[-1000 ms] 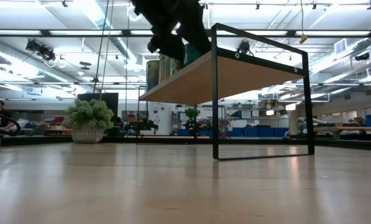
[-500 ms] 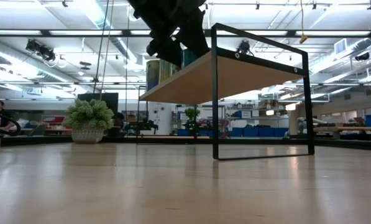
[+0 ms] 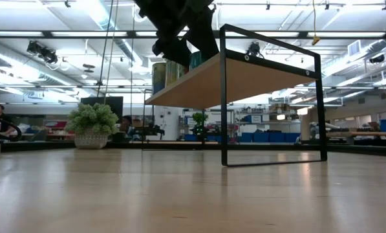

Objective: Pick and place cans onto a shelf
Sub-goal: Put the canned tuna on the shelf

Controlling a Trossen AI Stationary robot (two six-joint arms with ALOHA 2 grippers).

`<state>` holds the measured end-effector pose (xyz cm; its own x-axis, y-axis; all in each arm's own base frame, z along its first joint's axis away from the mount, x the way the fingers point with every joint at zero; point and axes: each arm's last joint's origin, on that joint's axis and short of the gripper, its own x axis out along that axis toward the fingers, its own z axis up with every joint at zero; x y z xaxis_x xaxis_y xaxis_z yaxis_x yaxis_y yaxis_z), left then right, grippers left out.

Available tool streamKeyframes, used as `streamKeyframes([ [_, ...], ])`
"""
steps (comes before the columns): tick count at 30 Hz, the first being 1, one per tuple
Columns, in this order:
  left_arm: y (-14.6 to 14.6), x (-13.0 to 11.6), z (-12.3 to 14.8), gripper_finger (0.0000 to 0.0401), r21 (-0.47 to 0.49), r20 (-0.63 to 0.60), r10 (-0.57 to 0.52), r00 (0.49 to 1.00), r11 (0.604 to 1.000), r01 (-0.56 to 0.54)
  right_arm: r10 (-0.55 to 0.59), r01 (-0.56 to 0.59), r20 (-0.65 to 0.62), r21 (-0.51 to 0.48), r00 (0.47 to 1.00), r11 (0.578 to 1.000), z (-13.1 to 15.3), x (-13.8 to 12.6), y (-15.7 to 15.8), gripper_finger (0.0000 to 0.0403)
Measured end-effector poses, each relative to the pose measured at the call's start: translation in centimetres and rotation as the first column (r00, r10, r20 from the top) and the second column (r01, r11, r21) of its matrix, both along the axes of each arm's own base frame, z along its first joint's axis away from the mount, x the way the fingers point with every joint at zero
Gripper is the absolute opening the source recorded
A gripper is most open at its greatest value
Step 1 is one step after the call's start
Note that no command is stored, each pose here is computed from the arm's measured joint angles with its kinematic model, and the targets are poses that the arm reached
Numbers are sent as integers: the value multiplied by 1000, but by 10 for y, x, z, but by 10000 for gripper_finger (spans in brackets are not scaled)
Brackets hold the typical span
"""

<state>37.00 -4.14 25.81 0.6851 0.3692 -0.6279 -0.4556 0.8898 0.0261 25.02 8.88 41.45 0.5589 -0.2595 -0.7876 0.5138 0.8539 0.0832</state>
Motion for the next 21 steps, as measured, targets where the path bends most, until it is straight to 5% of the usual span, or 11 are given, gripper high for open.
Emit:
streamKeyframes([
  [21, -16, -1, 4, 355, 95, 17, -27, 999, 995, 25, 3, -3, -2, -2, 1000, 1000, 0, 0, 0, 395],
])
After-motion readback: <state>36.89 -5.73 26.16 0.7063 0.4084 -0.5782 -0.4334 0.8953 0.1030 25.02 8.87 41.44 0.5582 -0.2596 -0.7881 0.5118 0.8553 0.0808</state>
